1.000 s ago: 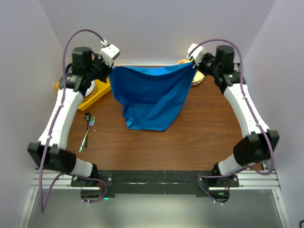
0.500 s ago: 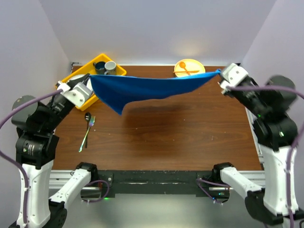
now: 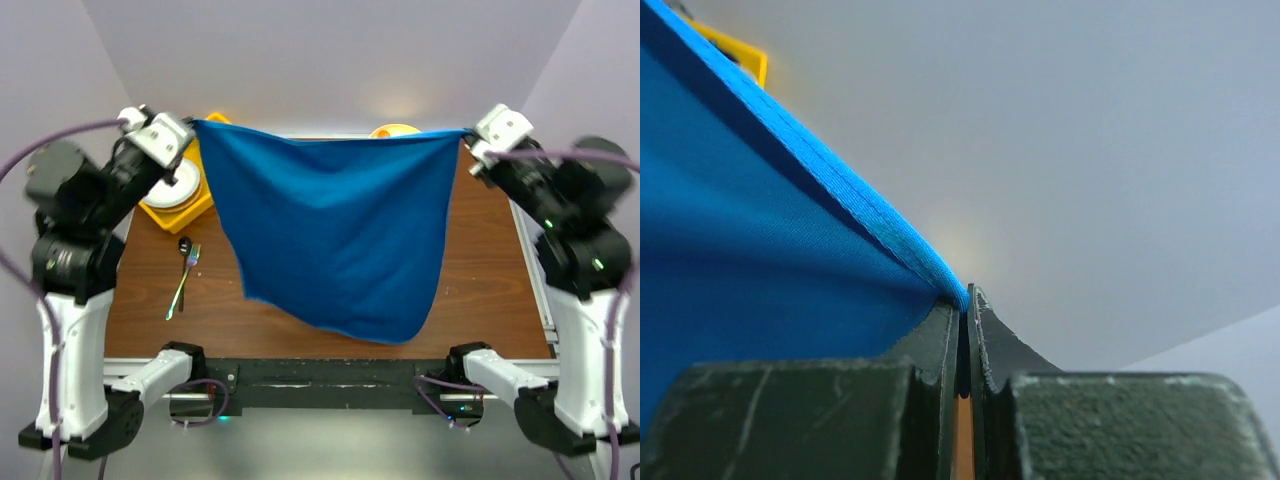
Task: Fold the napkin into a case and place the utensils inside
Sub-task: Flatten out the crumpled napkin at the center of the board.
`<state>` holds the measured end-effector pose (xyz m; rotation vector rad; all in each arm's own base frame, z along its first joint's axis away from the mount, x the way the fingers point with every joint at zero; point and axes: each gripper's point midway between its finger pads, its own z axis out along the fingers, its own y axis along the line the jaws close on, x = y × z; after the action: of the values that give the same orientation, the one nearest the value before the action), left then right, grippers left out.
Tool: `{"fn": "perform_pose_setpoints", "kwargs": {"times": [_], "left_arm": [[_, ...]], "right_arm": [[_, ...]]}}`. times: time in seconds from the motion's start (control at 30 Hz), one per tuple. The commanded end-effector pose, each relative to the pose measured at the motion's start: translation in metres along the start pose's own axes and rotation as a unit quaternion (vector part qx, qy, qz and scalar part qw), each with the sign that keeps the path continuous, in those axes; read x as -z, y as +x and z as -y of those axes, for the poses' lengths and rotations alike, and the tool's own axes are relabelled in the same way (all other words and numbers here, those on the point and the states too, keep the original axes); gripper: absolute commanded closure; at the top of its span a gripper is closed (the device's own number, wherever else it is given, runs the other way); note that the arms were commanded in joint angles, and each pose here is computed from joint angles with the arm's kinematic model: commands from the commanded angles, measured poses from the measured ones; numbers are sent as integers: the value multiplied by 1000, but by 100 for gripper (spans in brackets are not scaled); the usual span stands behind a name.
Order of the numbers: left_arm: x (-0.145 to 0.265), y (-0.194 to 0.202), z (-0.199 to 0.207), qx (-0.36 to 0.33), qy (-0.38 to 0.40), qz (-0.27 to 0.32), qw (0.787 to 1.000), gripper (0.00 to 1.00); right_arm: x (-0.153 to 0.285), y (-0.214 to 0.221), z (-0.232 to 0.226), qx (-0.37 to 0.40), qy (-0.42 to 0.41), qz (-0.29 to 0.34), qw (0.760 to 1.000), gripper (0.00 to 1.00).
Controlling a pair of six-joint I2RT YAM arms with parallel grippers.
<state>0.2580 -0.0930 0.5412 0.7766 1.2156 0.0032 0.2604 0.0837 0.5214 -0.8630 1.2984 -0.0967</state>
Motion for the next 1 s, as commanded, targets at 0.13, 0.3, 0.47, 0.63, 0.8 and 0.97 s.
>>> {"fn": "perform_pose_setpoints", "kwargs": {"times": [0.13, 0.3, 0.47, 0.63, 0.8, 0.97], "left_arm": [[-86, 155, 29, 84, 41, -168, 981, 100], [-135, 268, 53, 103, 50, -253, 961, 100], [-169, 326, 48, 134, 27, -313, 940, 31], [-144, 321, 42, 149, 25, -321, 935, 25], [-93, 337, 98, 169, 110, -356, 912, 26], [-54, 354, 150, 210, 172, -381, 884, 31]], "right_arm": [[-121, 149, -38, -46, -54, -142, 987, 100], [-177, 244, -75, -73, -89, -223, 968, 89], [-210, 291, -66, -116, -90, -314, 938, 20], [-180, 280, -71, -139, -116, -330, 926, 17], [-122, 291, -132, -175, -205, -364, 892, 24], [-86, 328, -177, -204, -236, -418, 853, 40]]}}
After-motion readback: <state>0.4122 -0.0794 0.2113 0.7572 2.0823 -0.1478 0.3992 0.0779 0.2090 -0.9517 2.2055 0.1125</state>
